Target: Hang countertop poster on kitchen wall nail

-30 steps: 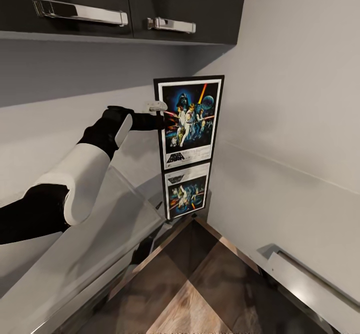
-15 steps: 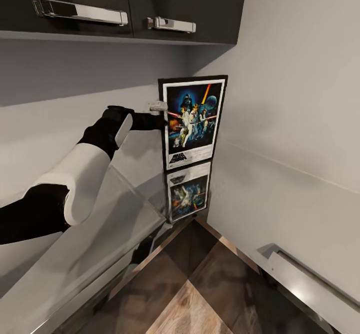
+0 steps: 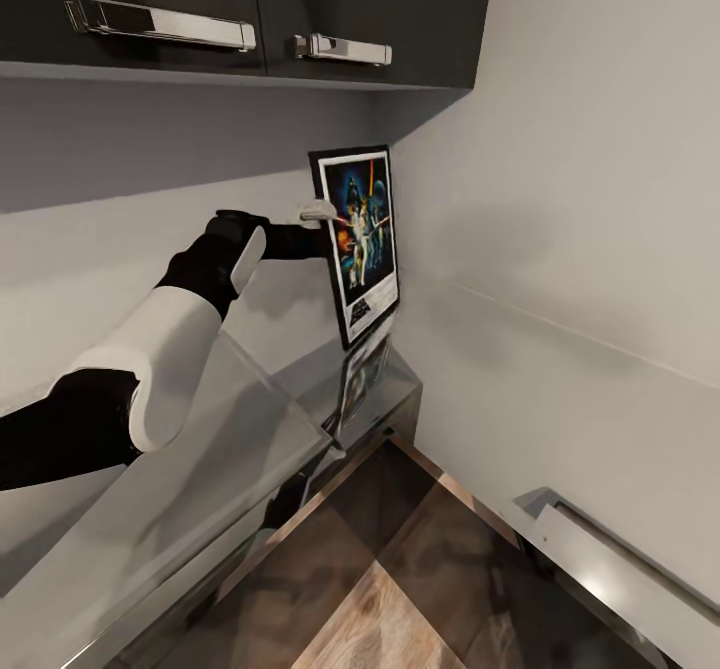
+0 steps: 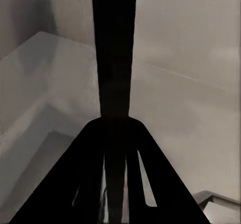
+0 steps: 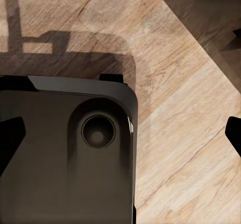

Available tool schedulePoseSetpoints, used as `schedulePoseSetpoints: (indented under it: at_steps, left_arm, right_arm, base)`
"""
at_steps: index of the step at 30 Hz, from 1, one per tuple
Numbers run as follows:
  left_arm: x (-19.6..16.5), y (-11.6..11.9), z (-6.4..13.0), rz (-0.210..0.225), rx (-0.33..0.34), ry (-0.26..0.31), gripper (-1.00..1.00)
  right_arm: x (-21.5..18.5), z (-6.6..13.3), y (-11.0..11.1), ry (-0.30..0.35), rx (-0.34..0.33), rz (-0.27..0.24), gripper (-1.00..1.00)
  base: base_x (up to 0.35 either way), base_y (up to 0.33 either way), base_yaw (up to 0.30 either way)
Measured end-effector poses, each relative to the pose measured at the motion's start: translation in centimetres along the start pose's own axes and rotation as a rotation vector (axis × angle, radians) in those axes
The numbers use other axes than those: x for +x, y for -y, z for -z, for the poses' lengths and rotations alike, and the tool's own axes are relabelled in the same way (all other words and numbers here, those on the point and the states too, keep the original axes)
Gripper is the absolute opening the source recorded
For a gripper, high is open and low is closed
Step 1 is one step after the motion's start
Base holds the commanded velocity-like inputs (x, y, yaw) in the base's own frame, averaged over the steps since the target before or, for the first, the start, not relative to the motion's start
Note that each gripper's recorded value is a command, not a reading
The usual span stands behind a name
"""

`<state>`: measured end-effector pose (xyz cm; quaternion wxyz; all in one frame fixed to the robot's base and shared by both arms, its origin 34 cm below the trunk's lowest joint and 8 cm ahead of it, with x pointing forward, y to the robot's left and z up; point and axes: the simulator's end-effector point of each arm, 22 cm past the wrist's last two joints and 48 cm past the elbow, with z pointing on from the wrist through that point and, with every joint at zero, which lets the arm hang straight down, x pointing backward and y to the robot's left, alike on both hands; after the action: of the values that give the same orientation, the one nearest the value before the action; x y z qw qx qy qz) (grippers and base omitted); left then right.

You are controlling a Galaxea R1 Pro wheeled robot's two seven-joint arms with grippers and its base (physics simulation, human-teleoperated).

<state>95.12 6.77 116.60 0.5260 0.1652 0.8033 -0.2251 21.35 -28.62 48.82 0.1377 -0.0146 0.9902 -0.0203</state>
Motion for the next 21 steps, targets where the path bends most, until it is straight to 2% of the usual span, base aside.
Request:
schedulePoseSetpoints:
  at_steps: [8, 9, 10, 21]
  left_arm:
    - [-1.4, 0.3, 0.5, -0.016, 0.001, 0.031, -1.0]
    - [-4.1, 1.0, 1.6, -0.042, 0.011, 0.092, -1.0]
    - [-4.8, 1.2, 2.0, -0.052, 0.01, 0.108, -1.0]
    - [-5.8, 1.3, 2.5, -0.063, 0.009, 0.132, -1.0]
  right_arm:
    - [0.0, 0.0, 0.0, 0.0, 0.0, 0.0, 1.0]
    - [0.0, 0.0, 0.0, 0.0, 0.0, 0.0, 1.0]
    - [0.0, 0.0, 0.0, 0.0, 0.0, 0.0, 1.0]
    - [0.0, 0.0, 0.0, 0.0, 0.0, 0.0, 1.0]
  base:
    - [0.0, 0.0, 0.0]
    - [0.0, 0.0, 0.0]
    - [0.0, 0.0, 0.0]
    - [0.0, 0.0, 0.0]
